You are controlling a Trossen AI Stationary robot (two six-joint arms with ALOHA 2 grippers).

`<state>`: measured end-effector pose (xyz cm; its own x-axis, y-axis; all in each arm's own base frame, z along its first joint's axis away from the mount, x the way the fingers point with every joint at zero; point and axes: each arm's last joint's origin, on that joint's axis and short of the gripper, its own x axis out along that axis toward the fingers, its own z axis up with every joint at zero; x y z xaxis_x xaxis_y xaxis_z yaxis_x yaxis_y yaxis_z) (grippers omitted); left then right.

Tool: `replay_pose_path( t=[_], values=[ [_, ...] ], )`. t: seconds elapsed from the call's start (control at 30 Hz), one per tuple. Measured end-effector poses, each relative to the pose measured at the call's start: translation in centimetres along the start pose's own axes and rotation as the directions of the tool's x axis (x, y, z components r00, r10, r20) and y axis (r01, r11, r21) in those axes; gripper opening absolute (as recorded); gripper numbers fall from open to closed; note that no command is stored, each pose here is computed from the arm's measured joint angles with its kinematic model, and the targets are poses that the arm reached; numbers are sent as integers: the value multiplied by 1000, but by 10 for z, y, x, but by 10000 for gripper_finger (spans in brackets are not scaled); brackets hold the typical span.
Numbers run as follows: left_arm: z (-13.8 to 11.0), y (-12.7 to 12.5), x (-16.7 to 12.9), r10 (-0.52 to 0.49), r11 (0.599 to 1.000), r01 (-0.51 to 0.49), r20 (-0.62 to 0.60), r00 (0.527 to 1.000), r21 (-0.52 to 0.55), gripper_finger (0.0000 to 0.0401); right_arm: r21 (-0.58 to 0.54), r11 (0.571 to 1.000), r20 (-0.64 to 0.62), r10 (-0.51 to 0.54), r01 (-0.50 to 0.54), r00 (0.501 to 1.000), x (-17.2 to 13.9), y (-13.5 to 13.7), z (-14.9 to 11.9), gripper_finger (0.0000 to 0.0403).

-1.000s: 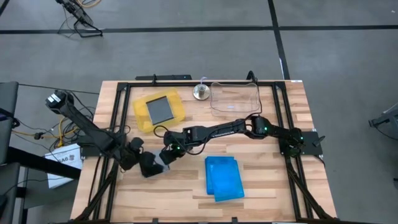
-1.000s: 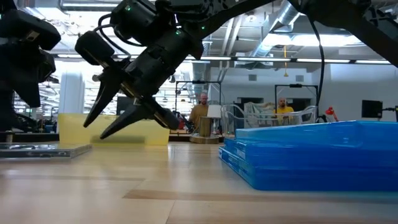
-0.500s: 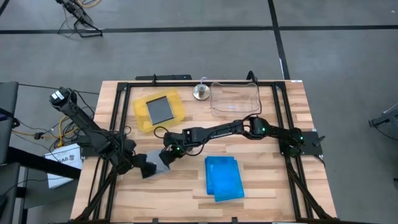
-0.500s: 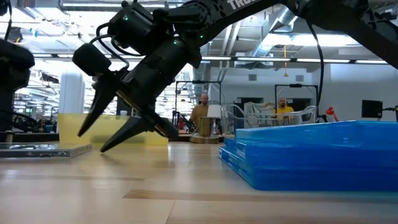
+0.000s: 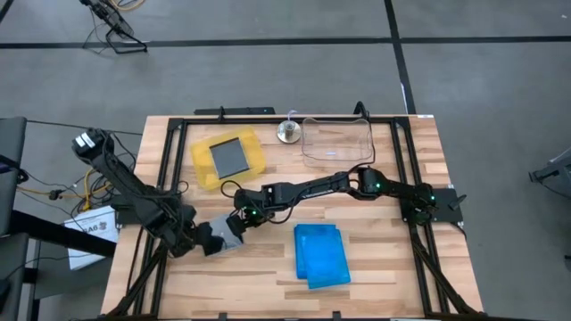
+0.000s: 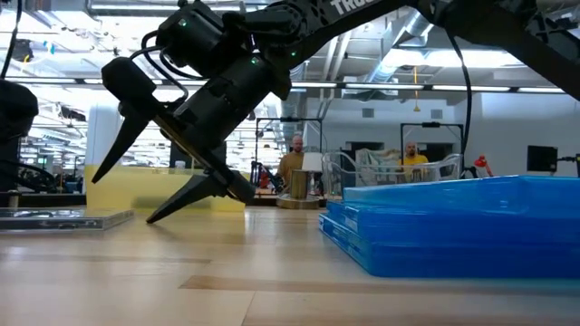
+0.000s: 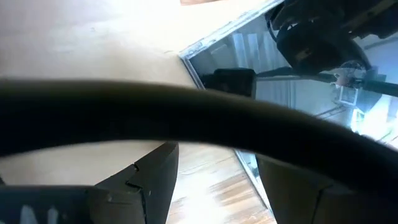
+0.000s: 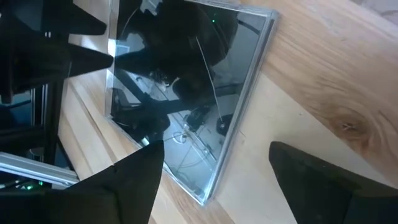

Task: Pick & place jewel cases by type
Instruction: Put the black CD case into the yellow bin

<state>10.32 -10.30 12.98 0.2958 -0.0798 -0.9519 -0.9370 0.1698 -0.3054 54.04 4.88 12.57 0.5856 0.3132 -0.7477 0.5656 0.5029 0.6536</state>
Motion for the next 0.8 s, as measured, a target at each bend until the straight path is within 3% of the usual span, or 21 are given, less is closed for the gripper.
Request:
replay_pose_path(
  t=[0.8],
  values=[
    [-3, -10, 10, -135, 989, 141, 112, 985, -49, 209, 6, 1000, 68, 5, -6, 998, 4, 1, 2, 295]
  ],
)
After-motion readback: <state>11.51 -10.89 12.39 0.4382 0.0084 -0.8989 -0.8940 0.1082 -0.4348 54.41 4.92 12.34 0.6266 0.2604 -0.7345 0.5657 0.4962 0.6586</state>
